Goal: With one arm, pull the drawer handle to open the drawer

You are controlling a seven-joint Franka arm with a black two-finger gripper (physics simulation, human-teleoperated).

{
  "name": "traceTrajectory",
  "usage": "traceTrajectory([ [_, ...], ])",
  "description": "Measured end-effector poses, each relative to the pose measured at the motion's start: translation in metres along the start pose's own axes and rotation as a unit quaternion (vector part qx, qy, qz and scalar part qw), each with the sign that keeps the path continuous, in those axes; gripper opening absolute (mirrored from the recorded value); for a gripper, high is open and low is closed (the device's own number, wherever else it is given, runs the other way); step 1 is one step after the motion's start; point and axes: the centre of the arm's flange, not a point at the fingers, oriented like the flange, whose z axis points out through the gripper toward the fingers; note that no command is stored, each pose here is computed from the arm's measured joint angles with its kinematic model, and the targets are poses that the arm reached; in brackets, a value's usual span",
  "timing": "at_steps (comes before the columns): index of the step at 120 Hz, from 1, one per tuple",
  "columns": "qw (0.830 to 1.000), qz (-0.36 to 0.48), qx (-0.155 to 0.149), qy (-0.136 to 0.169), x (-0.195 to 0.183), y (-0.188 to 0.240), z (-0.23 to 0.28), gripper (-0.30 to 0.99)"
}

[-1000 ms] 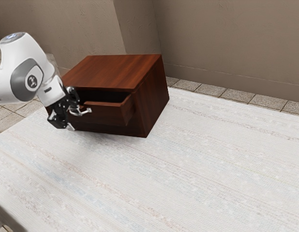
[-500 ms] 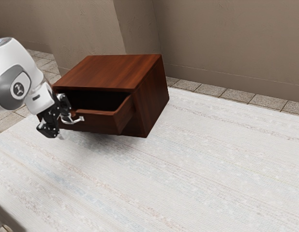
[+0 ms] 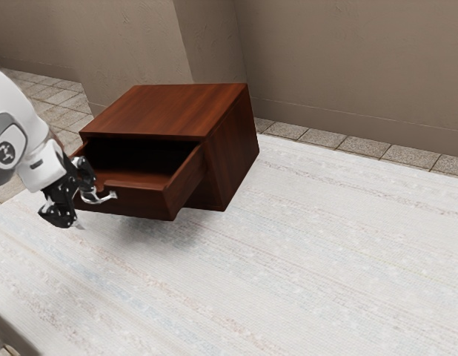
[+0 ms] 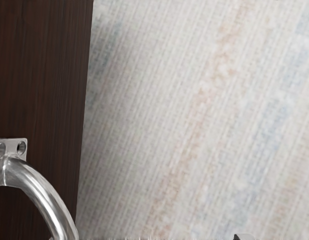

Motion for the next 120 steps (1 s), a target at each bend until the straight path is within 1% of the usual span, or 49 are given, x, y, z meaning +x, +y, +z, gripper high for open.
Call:
traceTrajectory([
  [6, 1.0, -0.001, -0.001, 0.0, 0.0, 0.005, 0.0, 0.35],
  [10, 1.0, -0.001, 0.001, 0.0, 0.0, 0.008, -0.002, 0.33],
  [16, 1.0, -0.002, 0.004, 0.0, 0.0, 0.013, -0.006, 0.26],
  [25, 1.0, -0.003, 0.008, 0.0, -0.001, 0.019, -0.012, 0.11],
  [34, 1.0, -0.003, 0.012, 0.0, 0.0, 0.024, -0.015, 0.04],
  [43, 1.0, 0.003, 0.011, -0.001, 0.004, 0.031, -0.016, 0.09],
  [47, 1.0, 0.004, 0.012, 0.0, 0.006, 0.034, -0.018, 0.05],
  [52, 1.0, 0.011, 0.017, 0.001, 0.013, 0.038, -0.025, 0.12],
  [58, 0.999, 0.014, 0.03, 0.001, 0.015, 0.043, -0.041, 0.2],
  [66, 0.998, 0.017, 0.058, 0.001, 0.017, 0.04, -0.072, 0.32],
  [72, 0.996, 0.028, 0.09, 0.004, 0.029, 0.034, -0.114, 0.4],
  [80, 0.99, 0.047, 0.135, 0.012, 0.057, 0.026, -0.178, 0.48],
  [84, 0.987, 0.055, 0.149, 0.02, 0.078, 0.017, -0.2, 0.51],
  [88, 0.986, 0.063, 0.154, 0.031, 0.102, 0.002, -0.215, 0.53],
  [94, 0.985, 0.08, 0.146, 0.042, 0.154, -0.033, -0.228, 0.57],
  [97, 0.986, 0.083, 0.135, 0.043, 0.177, -0.047, -0.228, 0.58],
  [101, 0.99, 0.077, 0.113, 0.043, 0.201, -0.057, -0.22, 0.6],
  [109, 0.995, 0.051, 0.072, 0.04, 0.231, -0.057, -0.209, 0.62],
  [120, 0.999, 0.01, 0.028, 0.039, 0.263, -0.041, -0.202, 0.65],
])
